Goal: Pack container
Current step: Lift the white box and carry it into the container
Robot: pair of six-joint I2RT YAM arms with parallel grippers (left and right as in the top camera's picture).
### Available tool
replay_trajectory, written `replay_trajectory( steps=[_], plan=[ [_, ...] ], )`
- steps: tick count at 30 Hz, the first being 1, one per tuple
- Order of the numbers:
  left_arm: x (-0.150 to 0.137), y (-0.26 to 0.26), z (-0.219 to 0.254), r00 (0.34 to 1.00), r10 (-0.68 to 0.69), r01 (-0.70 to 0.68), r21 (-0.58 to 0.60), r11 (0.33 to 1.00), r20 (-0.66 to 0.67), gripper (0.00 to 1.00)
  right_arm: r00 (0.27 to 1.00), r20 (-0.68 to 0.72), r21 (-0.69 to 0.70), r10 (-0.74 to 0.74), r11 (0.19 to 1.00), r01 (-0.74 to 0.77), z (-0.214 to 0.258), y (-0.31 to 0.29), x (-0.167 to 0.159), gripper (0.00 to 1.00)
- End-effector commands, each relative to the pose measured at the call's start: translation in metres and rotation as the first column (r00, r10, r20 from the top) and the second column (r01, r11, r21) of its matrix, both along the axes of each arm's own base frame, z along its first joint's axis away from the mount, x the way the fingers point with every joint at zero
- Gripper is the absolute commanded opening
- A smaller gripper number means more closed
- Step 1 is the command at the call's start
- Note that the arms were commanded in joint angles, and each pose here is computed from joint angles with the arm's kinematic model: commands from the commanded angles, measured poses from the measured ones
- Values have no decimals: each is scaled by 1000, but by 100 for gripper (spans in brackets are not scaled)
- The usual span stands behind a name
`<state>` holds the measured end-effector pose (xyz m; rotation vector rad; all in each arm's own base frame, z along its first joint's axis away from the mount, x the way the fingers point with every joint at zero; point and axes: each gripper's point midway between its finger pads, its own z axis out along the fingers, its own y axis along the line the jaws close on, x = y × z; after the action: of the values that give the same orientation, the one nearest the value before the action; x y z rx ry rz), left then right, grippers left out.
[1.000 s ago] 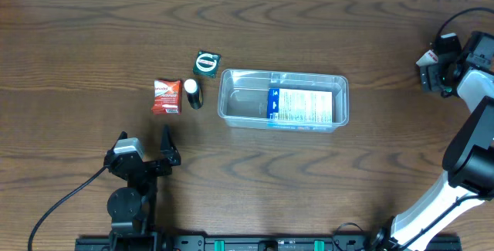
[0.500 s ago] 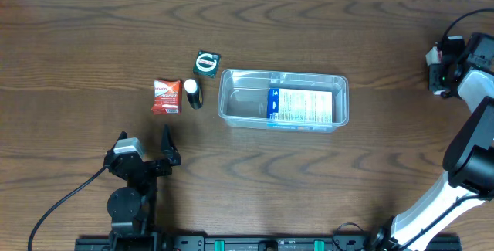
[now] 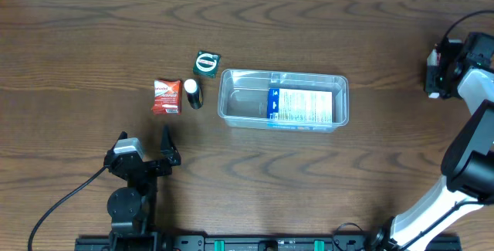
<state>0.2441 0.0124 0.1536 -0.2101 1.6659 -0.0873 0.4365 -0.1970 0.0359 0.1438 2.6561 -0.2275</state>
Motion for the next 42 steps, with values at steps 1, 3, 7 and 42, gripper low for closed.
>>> replay_trajectory(
  steps=[1,3,7,42],
  plan=[
    [-1,3,-18,999,14,-13,14,1000,-53,98,997,79,-9,7,1000,-7,39,12,7,16],
    [-1,3,-18,999,14,-13,14,1000,-53,98,995,99,-8,21,1000,-21,52,20,9,12],
    [-1,3,-18,999,14,-13,14,1000,-53,98,978,180,2,108,994,-110,94,57,16,9],
    [-1,3,-18,999,13,-13,14,1000,-53,98,397,115,238,910,363,-901,157,356,-147,1]
  ],
)
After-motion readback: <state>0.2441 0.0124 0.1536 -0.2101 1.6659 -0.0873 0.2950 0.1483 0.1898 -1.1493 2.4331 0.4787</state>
